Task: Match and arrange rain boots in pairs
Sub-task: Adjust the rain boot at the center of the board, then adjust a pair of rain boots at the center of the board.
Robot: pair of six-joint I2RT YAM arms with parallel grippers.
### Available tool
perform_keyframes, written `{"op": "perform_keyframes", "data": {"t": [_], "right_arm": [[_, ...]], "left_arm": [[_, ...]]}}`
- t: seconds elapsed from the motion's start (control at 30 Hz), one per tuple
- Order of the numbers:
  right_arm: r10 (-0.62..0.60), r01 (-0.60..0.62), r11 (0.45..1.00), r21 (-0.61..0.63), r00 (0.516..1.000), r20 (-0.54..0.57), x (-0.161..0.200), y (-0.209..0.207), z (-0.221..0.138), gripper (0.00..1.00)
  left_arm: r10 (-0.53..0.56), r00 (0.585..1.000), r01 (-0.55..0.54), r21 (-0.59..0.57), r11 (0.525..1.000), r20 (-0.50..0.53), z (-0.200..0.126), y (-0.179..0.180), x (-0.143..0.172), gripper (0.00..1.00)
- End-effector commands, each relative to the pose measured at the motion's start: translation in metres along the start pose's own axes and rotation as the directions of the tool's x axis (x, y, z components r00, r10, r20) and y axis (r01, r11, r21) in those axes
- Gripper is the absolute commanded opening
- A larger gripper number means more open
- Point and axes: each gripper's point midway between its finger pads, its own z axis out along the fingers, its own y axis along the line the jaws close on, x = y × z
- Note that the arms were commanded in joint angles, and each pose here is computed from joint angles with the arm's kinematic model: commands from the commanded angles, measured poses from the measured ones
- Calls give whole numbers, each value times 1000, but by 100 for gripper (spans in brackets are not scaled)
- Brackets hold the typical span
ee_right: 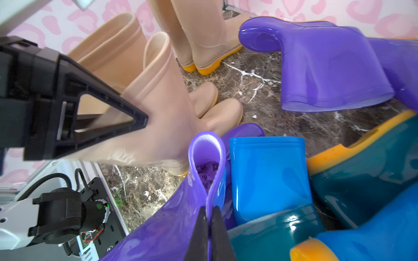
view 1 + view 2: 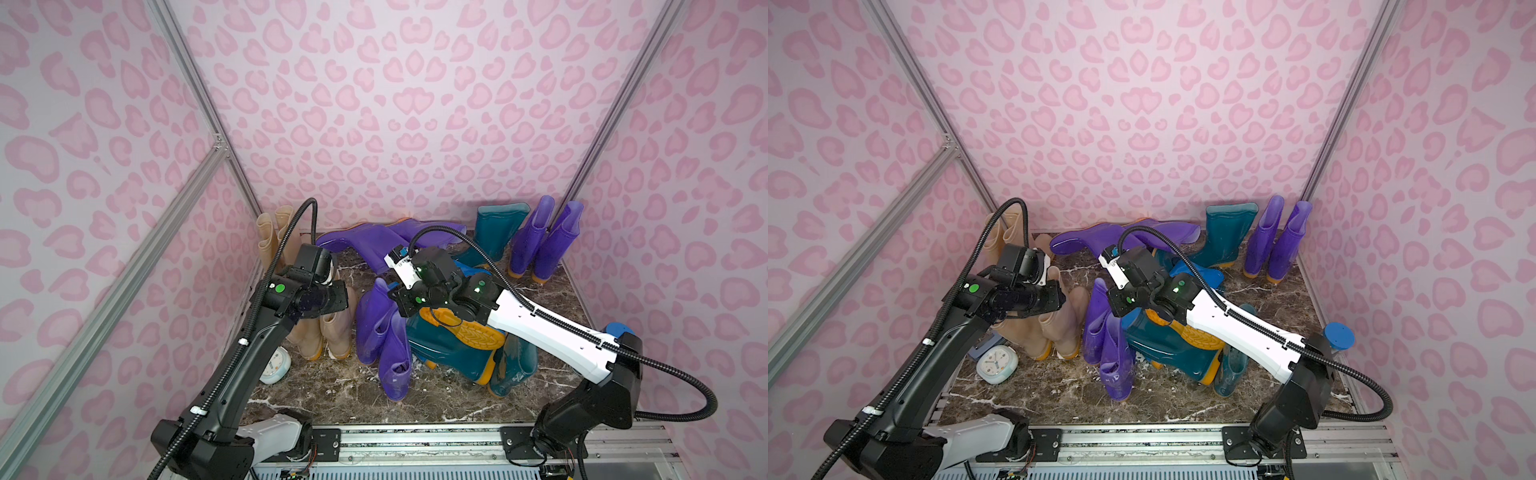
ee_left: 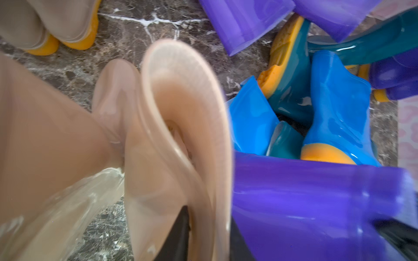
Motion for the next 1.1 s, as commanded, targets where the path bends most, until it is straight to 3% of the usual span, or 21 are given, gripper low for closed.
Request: {"op": "perform_keyframes", "data": {"t": [0.0, 0.03, 0.13, 0.17, 0.23, 0.4, 0.5, 0.67, 0.73, 0.9, 1.0, 1.07], "right_arm": [[-4, 5, 1000, -9, 1000, 23, -7, 0, 2, 0], [-6, 6, 1000, -8, 1000, 27, -8, -1, 2, 1], [-6, 7, 1000, -7, 999, 32, -10, -2, 1, 2], [-5, 5, 1000, -5, 999, 35, -11, -3, 0, 2], [-5, 5, 1000, -10, 999, 40, -12, -2, -1, 2], [-8, 9, 1000, -9, 999, 33, -10, -2, 0, 3], [-8, 8, 1000, -5, 999, 31, -8, -4, 0, 4], [-7, 8, 1000, -7, 1000, 25, -6, -4, -1, 4], [-8, 8, 1000, -3, 1000, 26, -7, -5, -1, 3], [-6, 6, 1000, 5, 1000, 30, -9, -9, -1, 2], [0, 0, 1000, 7, 999, 35, -11, -11, -1, 1], [-1, 1, 1000, 9, 999, 32, -12, -11, 0, 1]], "left_arm": [[42, 997, -47, 91, 995, 58, -28, -18, -11, 57], [56, 993, -66, 104, 992, 100, -46, -23, -20, 66], [108, 984, -116, 51, 992, 141, -75, -19, -31, 78], [124, 982, -126, 7, 992, 141, -78, -12, -32, 82], [145, 982, -139, -61, 988, 120, -78, 1, -30, 99], [138, 989, -132, -103, 986, 57, -65, 19, -24, 99], [125, 992, -123, -59, 991, 19, -53, 19, -19, 99], [139, 990, -138, -133, 982, -2, -45, 35, -12, 99], [141, 990, -141, -174, 975, -9, -43, 44, -9, 93], [168, 986, -163, -126, 978, 23, -45, 37, -10, 62], [166, 985, -165, -7, 986, 47, -62, 12, -15, 56], [171, 981, -168, -44, 985, 89, -80, 14, -23, 61]]}}
